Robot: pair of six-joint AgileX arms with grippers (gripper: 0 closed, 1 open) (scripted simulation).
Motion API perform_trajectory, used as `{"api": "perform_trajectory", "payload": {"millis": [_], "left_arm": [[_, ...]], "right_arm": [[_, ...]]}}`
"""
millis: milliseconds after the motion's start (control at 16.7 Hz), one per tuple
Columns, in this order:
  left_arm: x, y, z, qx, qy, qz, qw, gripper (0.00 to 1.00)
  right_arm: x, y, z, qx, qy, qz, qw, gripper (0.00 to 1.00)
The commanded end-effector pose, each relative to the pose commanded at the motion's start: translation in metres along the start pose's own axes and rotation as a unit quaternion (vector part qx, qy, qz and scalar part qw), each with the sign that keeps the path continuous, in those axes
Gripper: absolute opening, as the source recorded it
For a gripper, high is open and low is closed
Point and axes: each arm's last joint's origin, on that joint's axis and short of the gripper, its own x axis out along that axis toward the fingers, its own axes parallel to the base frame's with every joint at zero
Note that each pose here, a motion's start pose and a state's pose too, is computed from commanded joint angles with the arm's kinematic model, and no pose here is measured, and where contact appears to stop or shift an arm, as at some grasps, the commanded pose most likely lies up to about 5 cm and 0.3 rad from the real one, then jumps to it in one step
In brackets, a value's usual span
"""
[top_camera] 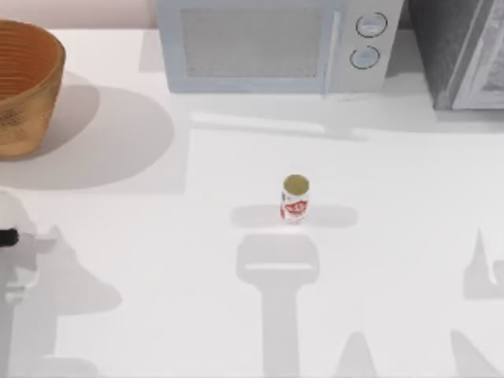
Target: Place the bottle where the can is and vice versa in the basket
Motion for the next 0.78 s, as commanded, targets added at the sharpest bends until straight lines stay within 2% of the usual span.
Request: {"api": "perform_trajectory", "payload": {"millis": [480, 780], "left_arm": [[0.0, 0.003, 0.002, 0.003, -0.002, 0.006, 1.0, 0.0], [0.001, 0.046, 0.035, 0.041, -0.027, 0.073, 0.996, 0.0]], "right_arm": [[0.0, 0.0, 0.0, 0.0, 0.0, 0.0, 1.0, 1.0], [0.0, 0.0, 0.0, 0.0, 0.0, 0.0, 1.0, 1.0]]}}
